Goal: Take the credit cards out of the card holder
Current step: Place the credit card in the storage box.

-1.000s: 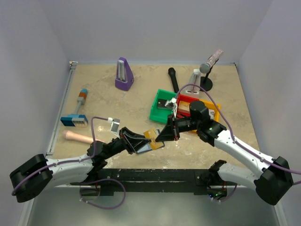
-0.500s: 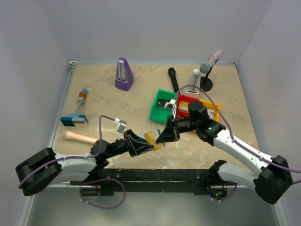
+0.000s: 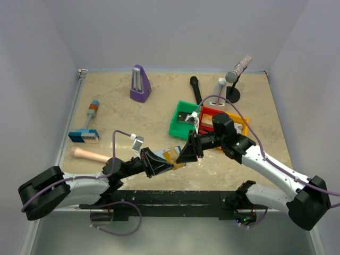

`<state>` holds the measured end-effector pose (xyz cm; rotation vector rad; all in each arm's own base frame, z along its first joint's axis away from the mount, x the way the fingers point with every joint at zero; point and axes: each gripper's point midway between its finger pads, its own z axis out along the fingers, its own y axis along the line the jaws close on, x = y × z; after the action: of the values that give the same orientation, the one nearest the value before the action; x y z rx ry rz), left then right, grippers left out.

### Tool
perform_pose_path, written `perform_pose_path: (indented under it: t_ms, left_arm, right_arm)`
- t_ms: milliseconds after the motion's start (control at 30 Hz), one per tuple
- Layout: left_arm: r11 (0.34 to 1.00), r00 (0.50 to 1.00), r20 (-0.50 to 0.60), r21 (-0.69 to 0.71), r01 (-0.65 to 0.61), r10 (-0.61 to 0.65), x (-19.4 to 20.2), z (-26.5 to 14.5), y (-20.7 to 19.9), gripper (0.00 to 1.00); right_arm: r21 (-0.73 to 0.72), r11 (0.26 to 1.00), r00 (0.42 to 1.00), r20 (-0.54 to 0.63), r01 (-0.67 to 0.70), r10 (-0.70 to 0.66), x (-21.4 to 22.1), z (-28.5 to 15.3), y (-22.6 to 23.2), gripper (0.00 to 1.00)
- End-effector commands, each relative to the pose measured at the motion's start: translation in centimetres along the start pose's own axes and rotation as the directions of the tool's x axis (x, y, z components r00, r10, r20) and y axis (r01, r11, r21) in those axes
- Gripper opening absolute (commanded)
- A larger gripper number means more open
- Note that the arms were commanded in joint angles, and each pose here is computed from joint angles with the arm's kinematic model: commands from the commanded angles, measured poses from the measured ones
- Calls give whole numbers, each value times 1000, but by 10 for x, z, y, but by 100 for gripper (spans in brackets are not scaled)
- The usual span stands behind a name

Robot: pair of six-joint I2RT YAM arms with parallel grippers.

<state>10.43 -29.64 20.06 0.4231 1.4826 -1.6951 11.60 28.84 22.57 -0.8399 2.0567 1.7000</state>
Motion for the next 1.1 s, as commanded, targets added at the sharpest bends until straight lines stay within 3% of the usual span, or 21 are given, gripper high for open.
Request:
perform_pose_path:
  t_ms: [0,67,133,333,467,600,833,1067]
  left_arm:
    - [998,996,77,42,-39,35,-17,2,-11,0]
    - [1000,994,105,-4,-31,31,-24,6,-2,0]
    - [998,990,140,-64,-18,27,-33,12,8,0]
    - [960,973,231,-277,47,19,-63,44,44,0]
    - [934,954,297,-334,128,-25,-78,79,58,0]
    - [908,932,355,-361,211,-75,-81,112,75,0]
    - [865,901,424,-414,283,-92,-79,150,113,0]
    - [852,881,451,-400,339,-139,-72,192,137,0]
  right_arm:
    - [37,997,997,26,66,-67,-16,-9,15,55]
    - [125,990,996,45,66,-72,-16,-16,9,63]
    - [232,970,994,67,72,-89,-14,-28,0,66]
    - [565,825,967,198,20,-159,-8,-82,-28,68]
    - [660,750,952,252,-39,-172,-2,-106,-37,68]
    - [702,703,936,314,-114,-162,4,-120,-45,67]
    - [688,721,925,323,-83,-202,17,-130,-32,66]
    - [761,632,878,392,-144,-273,17,-165,-31,68]
